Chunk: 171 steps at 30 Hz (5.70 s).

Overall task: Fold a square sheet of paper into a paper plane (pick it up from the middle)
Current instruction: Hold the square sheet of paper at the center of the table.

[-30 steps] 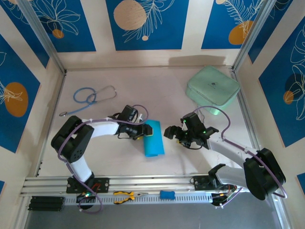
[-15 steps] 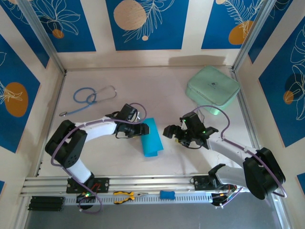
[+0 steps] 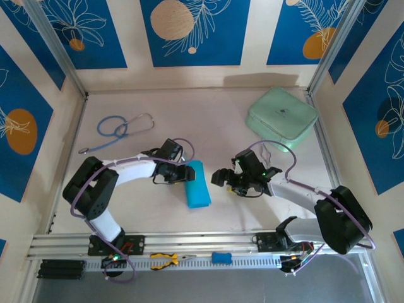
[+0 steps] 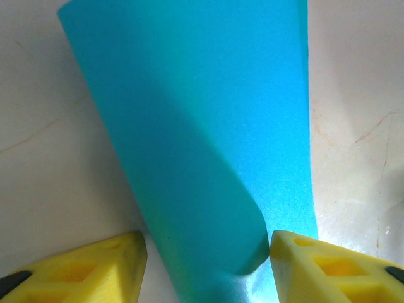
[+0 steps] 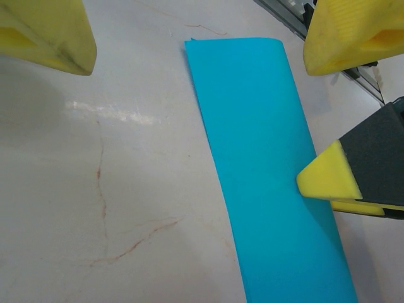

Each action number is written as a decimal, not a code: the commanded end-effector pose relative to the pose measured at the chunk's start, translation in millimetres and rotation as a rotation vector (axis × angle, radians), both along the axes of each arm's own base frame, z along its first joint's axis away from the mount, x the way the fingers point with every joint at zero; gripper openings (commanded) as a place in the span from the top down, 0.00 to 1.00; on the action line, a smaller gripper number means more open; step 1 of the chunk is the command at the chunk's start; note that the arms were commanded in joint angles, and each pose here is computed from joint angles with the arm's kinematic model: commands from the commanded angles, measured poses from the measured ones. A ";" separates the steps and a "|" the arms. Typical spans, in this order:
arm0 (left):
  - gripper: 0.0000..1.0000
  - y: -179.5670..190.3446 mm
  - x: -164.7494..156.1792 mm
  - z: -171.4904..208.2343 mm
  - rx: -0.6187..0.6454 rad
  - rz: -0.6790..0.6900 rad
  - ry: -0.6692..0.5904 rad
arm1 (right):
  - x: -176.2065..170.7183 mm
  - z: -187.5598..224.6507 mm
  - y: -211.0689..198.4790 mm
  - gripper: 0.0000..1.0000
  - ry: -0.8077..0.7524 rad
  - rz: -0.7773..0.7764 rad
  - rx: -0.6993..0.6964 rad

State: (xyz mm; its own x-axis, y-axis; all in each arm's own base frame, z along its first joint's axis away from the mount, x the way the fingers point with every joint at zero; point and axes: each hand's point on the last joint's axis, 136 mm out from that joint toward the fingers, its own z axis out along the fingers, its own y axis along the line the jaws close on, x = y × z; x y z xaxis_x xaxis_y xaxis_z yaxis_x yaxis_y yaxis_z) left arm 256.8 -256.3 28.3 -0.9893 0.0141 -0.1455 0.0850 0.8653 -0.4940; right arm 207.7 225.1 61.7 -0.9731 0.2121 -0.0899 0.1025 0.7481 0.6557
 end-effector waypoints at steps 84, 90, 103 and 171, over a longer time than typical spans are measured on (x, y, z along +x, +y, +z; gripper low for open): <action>0.42 39.6 -12.4 -49.1 0.368 -0.183 0.078 | -2.1 -2.4 22.9 0.24 0.046 0.079 0.042; 0.42 40.8 -12.7 -51.4 0.373 -0.169 0.082 | -1.0 -3.5 22.0 0.24 0.046 0.072 0.038; 0.43 45.0 -13.7 -52.9 0.386 -0.160 0.078 | 3.5 0.2 5.0 0.40 0.010 -0.017 0.047; 0.40 41.3 -1.3 -21.3 0.380 -0.189 0.003 | 1.1 -7.4 11.7 0.58 0.031 0.009 0.048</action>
State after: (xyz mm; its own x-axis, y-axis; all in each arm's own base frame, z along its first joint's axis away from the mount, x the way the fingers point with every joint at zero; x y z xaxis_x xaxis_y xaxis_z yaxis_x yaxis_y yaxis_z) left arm 256.8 -251.9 20.4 -0.9637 0.2347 -0.1274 0.2633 0.9145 -0.3070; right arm 215.8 237.9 56.7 -0.9736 0.2140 -0.0790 0.1031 0.7218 0.6844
